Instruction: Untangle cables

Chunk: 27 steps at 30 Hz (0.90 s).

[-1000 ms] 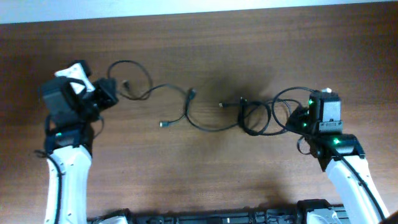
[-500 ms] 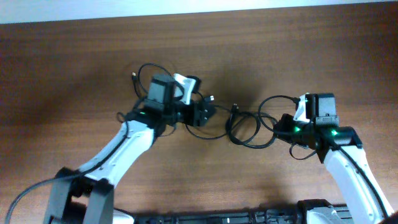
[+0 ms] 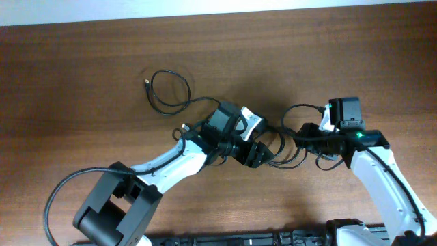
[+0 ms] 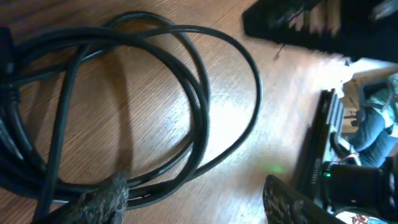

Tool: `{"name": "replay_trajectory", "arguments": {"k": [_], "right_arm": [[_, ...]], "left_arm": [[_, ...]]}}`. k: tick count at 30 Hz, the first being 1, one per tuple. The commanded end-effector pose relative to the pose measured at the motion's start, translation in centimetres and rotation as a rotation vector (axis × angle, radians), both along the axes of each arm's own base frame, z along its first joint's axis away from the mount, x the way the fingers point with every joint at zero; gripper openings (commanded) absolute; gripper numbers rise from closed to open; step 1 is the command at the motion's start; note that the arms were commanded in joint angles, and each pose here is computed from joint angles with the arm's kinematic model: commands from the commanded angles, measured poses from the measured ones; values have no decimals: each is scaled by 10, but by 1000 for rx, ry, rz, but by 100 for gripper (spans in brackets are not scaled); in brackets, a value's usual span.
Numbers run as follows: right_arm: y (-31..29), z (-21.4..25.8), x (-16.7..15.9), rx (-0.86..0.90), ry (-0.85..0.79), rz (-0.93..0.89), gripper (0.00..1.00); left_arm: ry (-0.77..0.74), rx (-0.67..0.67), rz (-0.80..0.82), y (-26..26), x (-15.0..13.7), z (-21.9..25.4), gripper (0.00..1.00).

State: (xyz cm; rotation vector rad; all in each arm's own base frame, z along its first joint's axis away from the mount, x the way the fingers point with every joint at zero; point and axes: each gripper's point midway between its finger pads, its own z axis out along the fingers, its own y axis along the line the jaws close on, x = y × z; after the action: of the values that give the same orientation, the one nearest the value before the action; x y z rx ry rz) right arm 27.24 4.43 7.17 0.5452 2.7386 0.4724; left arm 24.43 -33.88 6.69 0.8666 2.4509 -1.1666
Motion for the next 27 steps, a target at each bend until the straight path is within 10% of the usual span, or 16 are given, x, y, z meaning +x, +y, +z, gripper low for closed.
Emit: {"name": "replay_trajectory", "arguments": {"k": [1,11,27], "right_arm": [[-21,43,27,-62,-106,-39,54],[-94,79,2,-153,-56,-265,55],[-96,78,-1,-162,-44,-252,55]], "left_arm": [[-98,92,64,3,19,-13,77],[-508,153,-205,-31,4,-15,67],[-605,192,-282,-50,-9,-35,44]]}}
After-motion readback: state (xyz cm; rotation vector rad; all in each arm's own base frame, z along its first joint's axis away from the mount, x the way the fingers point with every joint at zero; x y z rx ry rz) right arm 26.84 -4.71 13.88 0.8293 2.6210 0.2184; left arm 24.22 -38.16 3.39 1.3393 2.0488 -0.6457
